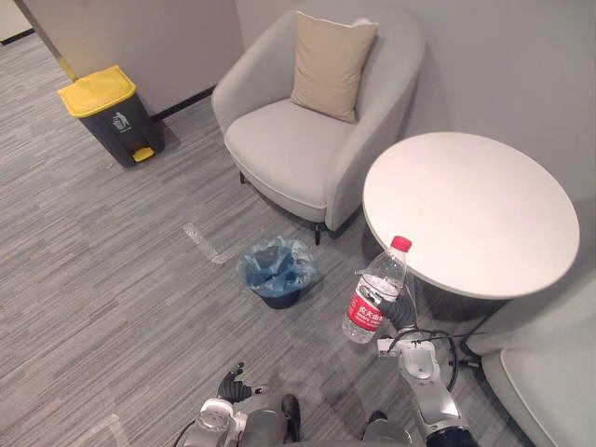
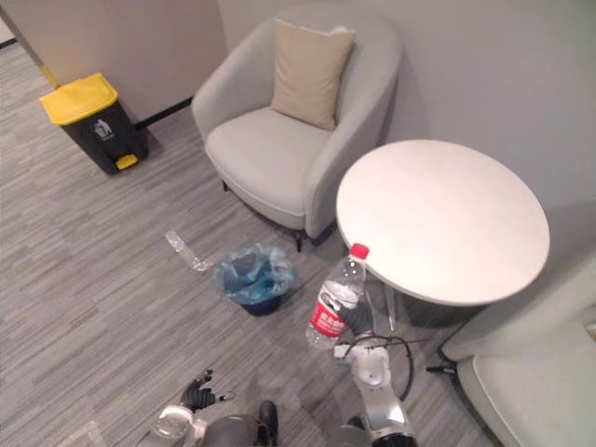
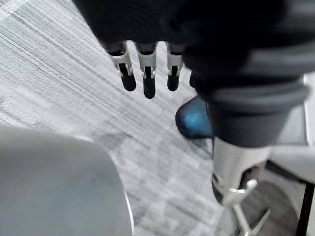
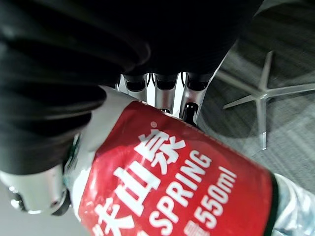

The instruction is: Gather rubbish on tea table into small bin, then transfer packed bag to large trash can.

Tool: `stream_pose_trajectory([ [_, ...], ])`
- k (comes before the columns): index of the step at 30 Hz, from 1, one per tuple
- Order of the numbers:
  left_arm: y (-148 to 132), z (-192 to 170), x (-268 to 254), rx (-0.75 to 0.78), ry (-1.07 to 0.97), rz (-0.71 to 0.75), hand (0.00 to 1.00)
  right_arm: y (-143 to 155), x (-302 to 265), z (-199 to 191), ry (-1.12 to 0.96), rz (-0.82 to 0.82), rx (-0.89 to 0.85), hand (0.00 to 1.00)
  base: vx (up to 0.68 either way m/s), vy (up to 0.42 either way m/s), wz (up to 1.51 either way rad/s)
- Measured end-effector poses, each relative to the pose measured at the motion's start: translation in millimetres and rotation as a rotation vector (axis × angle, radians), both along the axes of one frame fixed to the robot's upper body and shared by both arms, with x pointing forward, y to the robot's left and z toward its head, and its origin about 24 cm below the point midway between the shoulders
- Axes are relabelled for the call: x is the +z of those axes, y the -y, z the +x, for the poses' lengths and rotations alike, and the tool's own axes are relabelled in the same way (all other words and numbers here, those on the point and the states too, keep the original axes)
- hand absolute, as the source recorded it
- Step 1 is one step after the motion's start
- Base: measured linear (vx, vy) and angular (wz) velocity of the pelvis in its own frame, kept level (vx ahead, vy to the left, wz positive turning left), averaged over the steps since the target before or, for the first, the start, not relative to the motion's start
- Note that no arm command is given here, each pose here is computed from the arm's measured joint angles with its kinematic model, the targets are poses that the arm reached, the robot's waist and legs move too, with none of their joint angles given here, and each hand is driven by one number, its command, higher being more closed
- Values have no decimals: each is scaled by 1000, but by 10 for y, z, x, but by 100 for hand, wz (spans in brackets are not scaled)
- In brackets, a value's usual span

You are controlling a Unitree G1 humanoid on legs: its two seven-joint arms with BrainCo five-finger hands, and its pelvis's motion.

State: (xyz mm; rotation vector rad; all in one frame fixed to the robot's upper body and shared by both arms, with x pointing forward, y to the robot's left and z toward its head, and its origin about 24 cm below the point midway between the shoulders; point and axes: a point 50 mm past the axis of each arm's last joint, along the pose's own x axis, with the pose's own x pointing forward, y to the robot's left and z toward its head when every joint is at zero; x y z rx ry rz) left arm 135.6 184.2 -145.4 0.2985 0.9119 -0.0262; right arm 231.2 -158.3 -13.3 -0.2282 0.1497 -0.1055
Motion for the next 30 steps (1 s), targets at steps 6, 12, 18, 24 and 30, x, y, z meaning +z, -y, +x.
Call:
stream_pose_trajectory([
  [6,-25,-48,-29,47,-23,-7,0,-15,-18,12,-6,-37,40,100,339,-101,84],
  [12,116,-77,-57,49,-35,-46,0,158,-27,-33,-19,-81,23,100,342,-63,46],
  [18,132,10,-7,26,8,-52,0,168,-12,-26,-9,-53,1,100,174,106,6],
  [24,81,71,18,10,21,-36,0,126,-1,-19,-5,-42,12,100,79,249,-1],
  [30,20,70,22,6,19,-17,0,11,-21,33,-12,-86,78,100,-17,41,-10],
])
